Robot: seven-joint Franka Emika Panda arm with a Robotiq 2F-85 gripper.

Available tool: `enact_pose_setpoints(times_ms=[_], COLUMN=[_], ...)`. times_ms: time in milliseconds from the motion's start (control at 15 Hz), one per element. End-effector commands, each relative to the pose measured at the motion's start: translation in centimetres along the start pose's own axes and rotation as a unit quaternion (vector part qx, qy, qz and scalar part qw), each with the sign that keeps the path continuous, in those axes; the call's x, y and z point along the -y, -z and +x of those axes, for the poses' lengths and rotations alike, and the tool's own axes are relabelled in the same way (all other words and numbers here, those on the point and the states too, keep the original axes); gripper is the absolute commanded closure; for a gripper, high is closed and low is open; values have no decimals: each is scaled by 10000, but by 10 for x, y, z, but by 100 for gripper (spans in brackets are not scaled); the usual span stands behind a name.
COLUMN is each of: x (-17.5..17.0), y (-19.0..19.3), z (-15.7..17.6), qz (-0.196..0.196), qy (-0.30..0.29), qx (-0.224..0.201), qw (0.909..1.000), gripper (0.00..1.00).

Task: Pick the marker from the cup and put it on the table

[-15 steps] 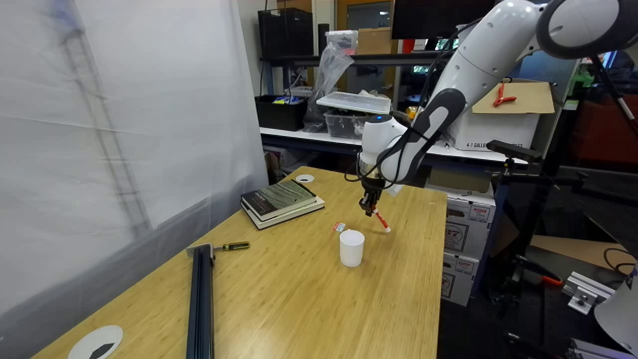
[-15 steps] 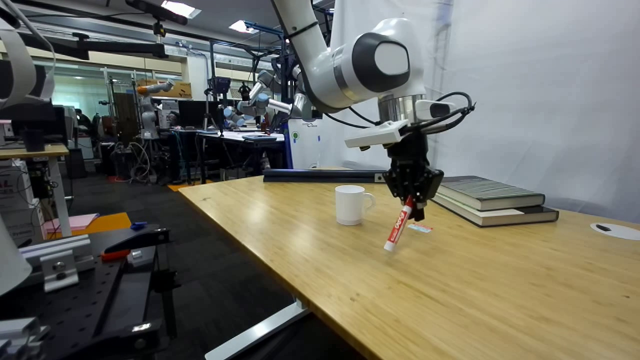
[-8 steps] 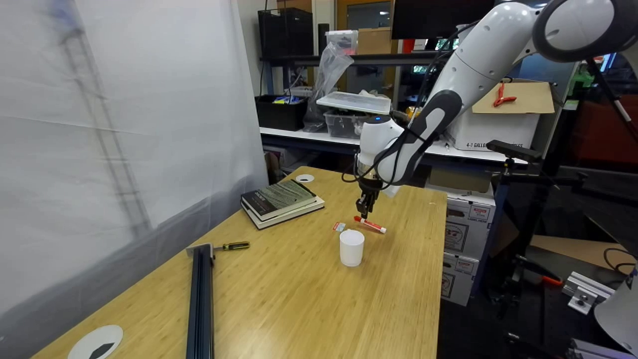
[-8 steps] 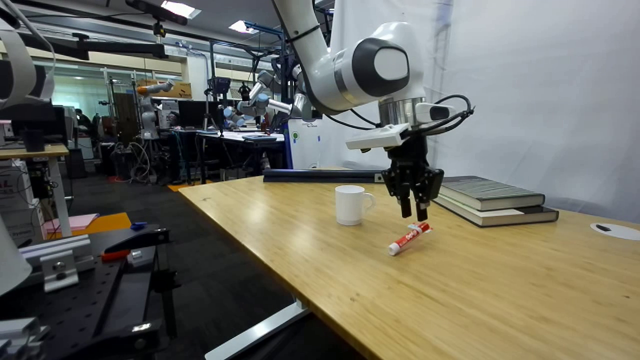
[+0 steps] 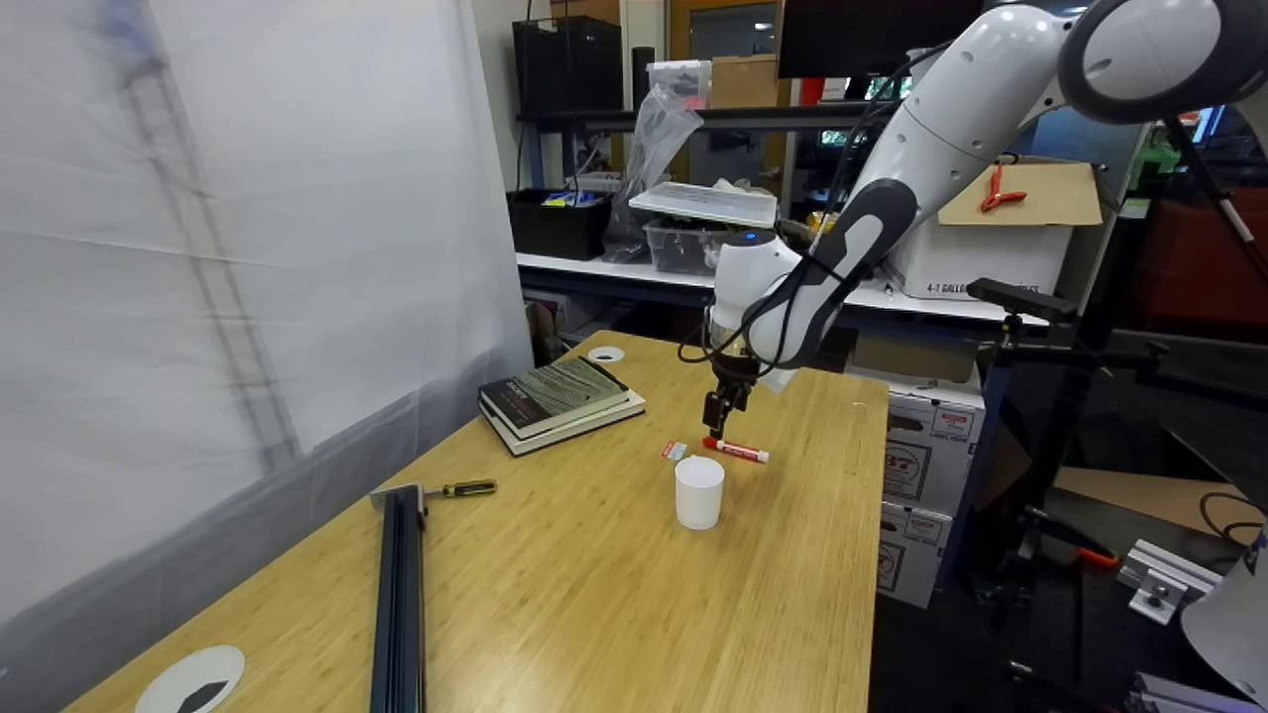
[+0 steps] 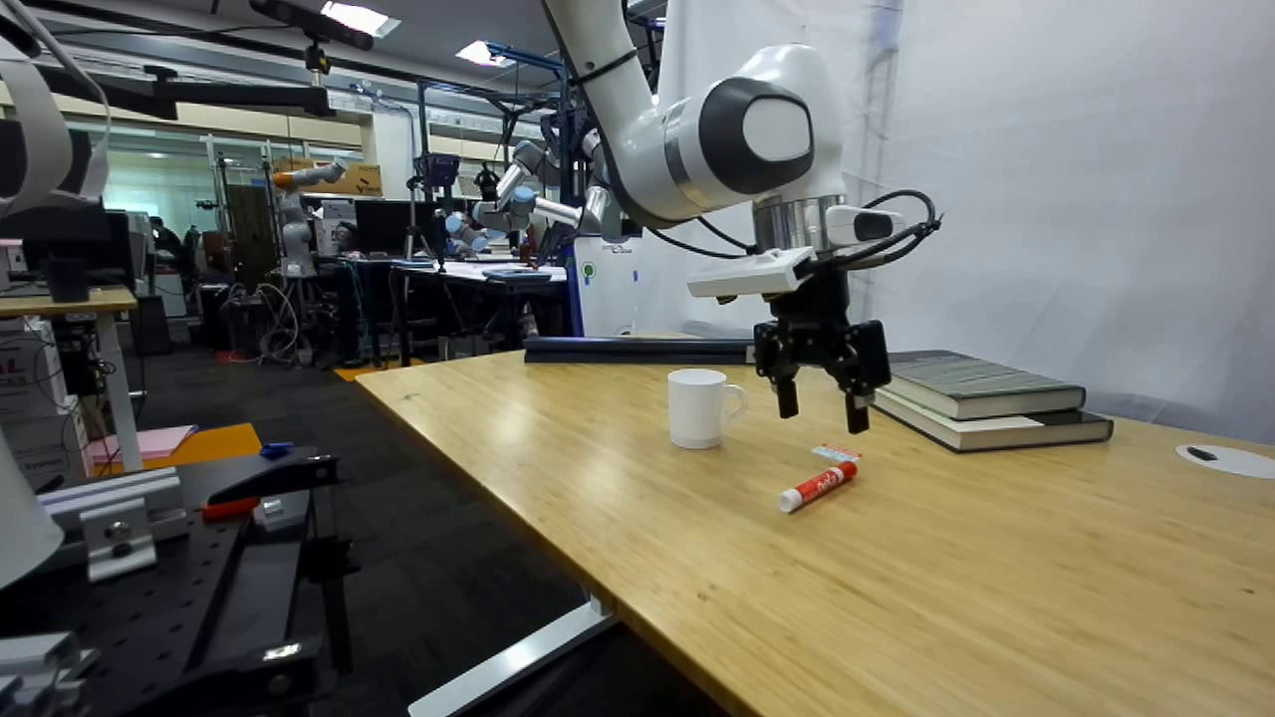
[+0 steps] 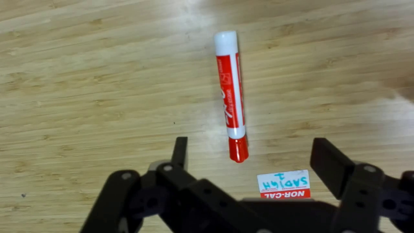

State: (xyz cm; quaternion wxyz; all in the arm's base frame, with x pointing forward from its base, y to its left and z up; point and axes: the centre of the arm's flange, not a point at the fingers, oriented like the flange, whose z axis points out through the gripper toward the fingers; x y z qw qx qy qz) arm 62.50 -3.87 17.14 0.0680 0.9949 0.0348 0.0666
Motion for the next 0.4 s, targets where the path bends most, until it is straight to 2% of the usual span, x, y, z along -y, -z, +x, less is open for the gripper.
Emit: enact_pose_setpoints(times_ms=[0,67,333], x=[-2,0,1], y=[4,0,-2], z=[-3,0,-1], qz=[156,36,42], qy=[-90,-60,-62], qx=[-74,5,25], qw=[9998,10000,10000], gripper=[0,0,0])
